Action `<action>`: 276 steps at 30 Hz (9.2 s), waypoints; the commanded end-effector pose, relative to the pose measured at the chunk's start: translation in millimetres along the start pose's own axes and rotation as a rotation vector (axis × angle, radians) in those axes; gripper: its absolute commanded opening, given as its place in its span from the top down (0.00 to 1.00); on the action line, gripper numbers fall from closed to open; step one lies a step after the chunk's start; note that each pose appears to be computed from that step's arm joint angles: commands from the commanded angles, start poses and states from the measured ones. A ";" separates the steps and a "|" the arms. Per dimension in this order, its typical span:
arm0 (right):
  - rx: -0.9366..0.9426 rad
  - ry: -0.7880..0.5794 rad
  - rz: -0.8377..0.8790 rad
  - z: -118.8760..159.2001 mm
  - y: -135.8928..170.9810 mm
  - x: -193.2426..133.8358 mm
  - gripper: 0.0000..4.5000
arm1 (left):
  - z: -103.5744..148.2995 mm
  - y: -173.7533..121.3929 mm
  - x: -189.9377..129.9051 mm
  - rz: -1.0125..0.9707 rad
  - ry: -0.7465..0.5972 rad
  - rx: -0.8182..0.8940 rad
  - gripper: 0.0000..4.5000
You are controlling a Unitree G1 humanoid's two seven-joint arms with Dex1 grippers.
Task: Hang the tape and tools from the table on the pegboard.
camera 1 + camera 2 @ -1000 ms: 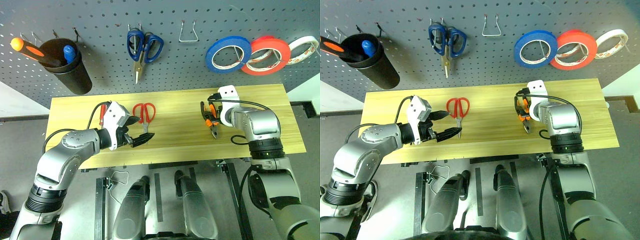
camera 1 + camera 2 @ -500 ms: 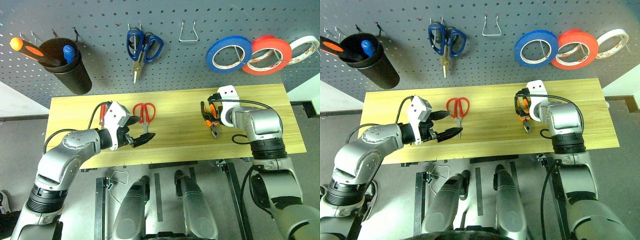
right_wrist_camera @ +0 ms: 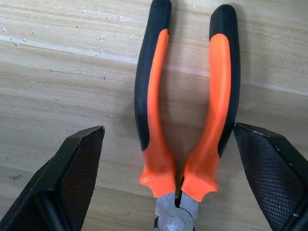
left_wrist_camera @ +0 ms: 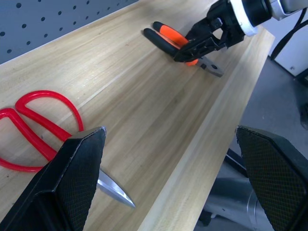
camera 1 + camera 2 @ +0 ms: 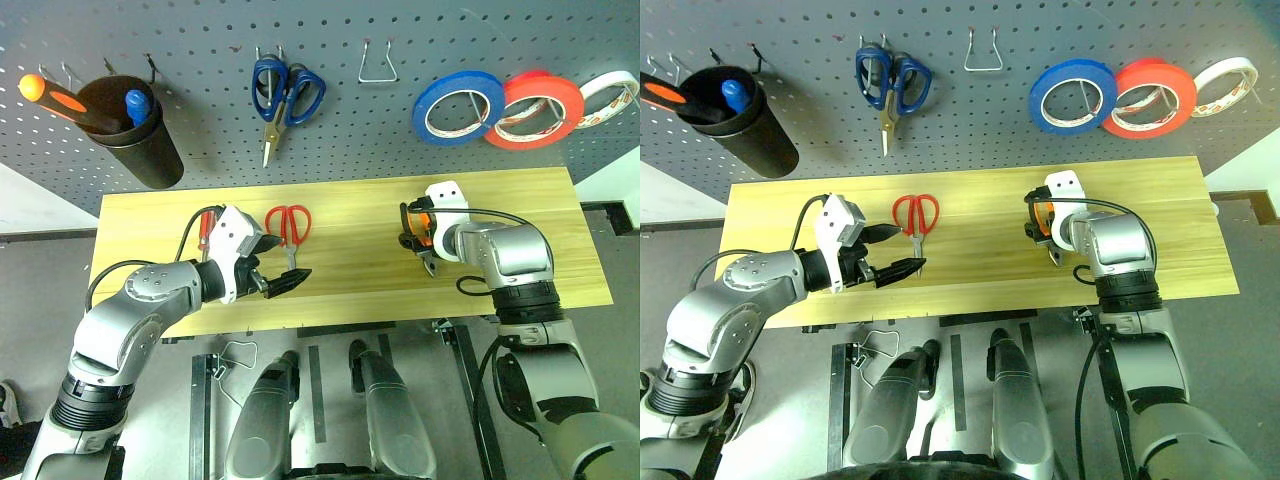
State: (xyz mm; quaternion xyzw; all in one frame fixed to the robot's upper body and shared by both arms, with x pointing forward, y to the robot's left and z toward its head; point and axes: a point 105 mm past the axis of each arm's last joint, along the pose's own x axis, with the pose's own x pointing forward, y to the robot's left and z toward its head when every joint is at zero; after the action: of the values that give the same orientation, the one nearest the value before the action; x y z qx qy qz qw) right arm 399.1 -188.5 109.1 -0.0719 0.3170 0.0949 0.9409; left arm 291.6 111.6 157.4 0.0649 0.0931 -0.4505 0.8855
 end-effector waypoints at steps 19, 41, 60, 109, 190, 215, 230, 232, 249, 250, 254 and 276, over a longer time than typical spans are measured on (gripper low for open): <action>-0.013 0.004 -0.052 -9.0 -21.5 16.6 0.35 | 16.1 -7.3 -10.2 0.002 -0.030 0.026 0.00; -0.209 -0.280 0.151 30.6 27.5 -72.1 0.35 | 20.1 7.7 2.3 -0.015 -0.091 0.073 0.00; -0.378 -0.884 0.544 83.9 84.6 -201.2 0.35 | 63.5 0.8 -9.0 -0.141 -0.433 0.111 0.00; -0.053 -1.402 0.196 238.2 121.3 -178.7 0.35 | 83.7 3.8 -18.5 0.026 -0.665 0.110 0.00; -0.156 -1.197 0.074 186.2 85.4 -123.4 0.02 | 80.2 -9.7 -31.7 0.043 -0.620 0.113 0.00; -0.236 -0.993 0.254 111.7 71.0 -128.6 0.02 | 63.8 -6.4 -35.1 0.036 -0.555 0.113 0.00; -0.439 -0.698 0.576 26.6 97.0 -149.9 0.02 | 13.8 27.2 -28.1 0.304 -0.288 -0.118 0.00; -0.428 -0.703 0.521 27.9 94.8 -140.7 0.02 | -5.9 39.0 -19.4 0.448 -0.215 -0.159 0.00; -0.392 -0.713 0.469 26.3 104.3 -127.7 0.02 | -57.1 36.3 71.7 0.917 0.138 -0.483 0.00; -0.391 -0.715 0.468 26.6 104.4 -128.1 0.02 | -59.2 33.3 74.8 0.909 0.155 -0.491 0.00; -0.384 -0.709 0.464 27.2 105.1 -128.4 0.02 | -63.6 28.6 80.8 0.899 0.202 -0.510 0.00; -0.375 -0.690 0.475 28.2 108.6 -131.6 0.02 | -55.9 49.4 117.9 0.782 0.407 -0.533 0.00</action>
State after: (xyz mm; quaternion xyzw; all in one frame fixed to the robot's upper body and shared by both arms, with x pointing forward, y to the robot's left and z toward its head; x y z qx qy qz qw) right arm 295.5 -99.0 192.7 -0.1260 -0.0038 0.3762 0.9179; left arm 390.6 63.5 71.9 -0.0497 0.3537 -0.0199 0.9338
